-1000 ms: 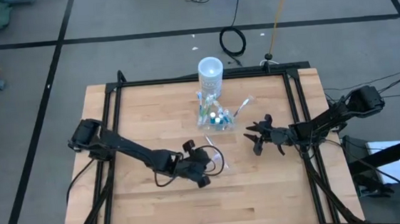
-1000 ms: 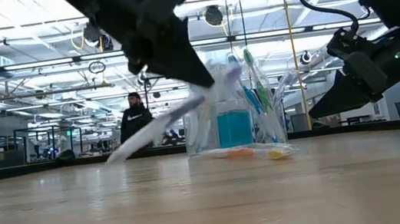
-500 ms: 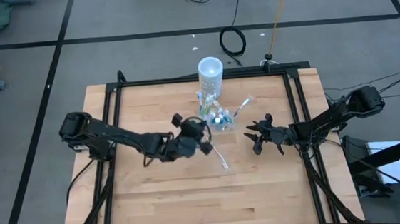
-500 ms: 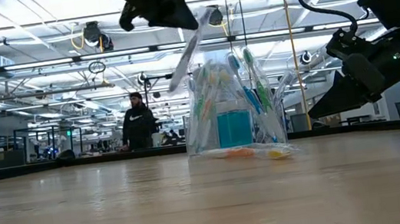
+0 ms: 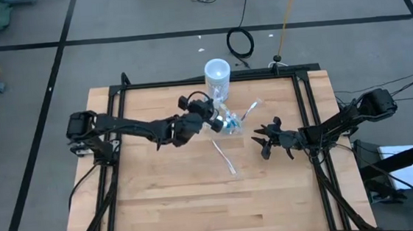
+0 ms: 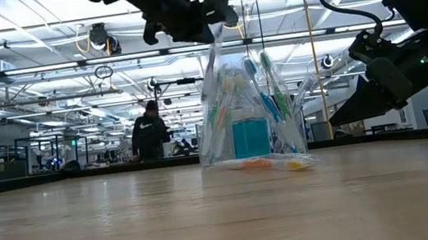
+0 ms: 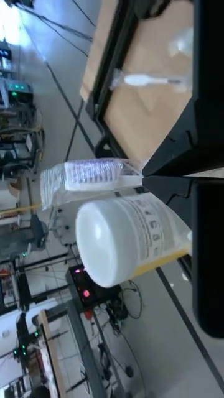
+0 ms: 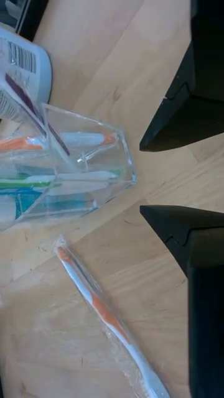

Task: Pick & Place toothbrushing station
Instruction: Put the purple toothbrush into the transparent organizer

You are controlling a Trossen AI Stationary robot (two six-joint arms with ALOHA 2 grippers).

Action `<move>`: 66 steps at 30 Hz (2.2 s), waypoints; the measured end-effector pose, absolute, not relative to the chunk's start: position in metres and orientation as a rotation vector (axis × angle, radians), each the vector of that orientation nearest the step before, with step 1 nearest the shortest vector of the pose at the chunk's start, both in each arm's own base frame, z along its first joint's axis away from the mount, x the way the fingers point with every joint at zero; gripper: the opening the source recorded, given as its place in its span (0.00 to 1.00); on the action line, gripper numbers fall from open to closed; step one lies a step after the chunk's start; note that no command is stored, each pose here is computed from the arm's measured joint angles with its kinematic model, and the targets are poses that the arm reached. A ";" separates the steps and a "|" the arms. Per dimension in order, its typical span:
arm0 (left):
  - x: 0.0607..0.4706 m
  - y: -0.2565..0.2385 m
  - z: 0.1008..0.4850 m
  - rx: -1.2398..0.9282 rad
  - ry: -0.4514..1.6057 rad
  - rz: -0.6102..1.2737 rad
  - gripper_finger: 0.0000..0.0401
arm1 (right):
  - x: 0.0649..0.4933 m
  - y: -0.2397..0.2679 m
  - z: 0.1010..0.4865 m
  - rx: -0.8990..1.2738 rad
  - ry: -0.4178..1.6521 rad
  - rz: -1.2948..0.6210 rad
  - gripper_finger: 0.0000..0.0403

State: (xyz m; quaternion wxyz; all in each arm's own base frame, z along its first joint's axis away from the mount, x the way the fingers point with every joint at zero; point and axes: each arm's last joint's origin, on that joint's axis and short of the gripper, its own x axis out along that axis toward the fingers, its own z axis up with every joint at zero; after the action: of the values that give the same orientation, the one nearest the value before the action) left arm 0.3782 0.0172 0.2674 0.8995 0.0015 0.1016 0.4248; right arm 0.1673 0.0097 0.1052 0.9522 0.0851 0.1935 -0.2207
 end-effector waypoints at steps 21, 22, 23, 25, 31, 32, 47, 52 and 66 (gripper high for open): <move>0.401 0.051 0.230 -0.005 0.177 0.950 0.01 | 0.168 0.008 0.106 0.160 0.392 -0.456 0.35; 0.402 0.051 0.226 0.003 0.195 0.950 0.01 | 0.168 0.007 0.106 0.160 0.393 -0.458 0.35; 0.403 0.051 0.221 0.007 0.204 0.951 0.01 | 0.168 0.007 0.106 0.161 0.393 -0.460 0.35; 0.406 0.052 0.213 0.006 0.206 0.961 0.01 | 0.168 0.006 0.105 0.162 0.394 -0.462 0.35; 0.409 0.044 0.203 0.039 0.227 0.999 0.01 | 0.168 0.006 0.105 0.162 0.395 -0.463 0.35; 0.409 0.043 0.203 0.043 0.226 1.012 0.01 | 0.168 0.006 0.105 0.162 0.396 -0.462 0.35; 0.408 0.036 0.221 0.156 0.148 1.169 0.02 | 0.168 0.006 0.105 0.161 0.397 -0.462 0.35; 0.408 0.038 0.223 0.172 0.147 1.174 0.01 | 0.168 0.006 0.105 0.157 0.397 -0.463 0.35; 0.405 0.037 0.218 0.176 0.185 1.275 0.01 | 0.168 0.006 0.105 0.155 0.397 -0.463 0.35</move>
State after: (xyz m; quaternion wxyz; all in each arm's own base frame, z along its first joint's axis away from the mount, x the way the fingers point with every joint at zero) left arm 0.4046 0.0367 0.2180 0.7958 0.0820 0.0861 0.5937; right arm 0.1676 0.0063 0.1053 0.9509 0.0763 0.1951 -0.2279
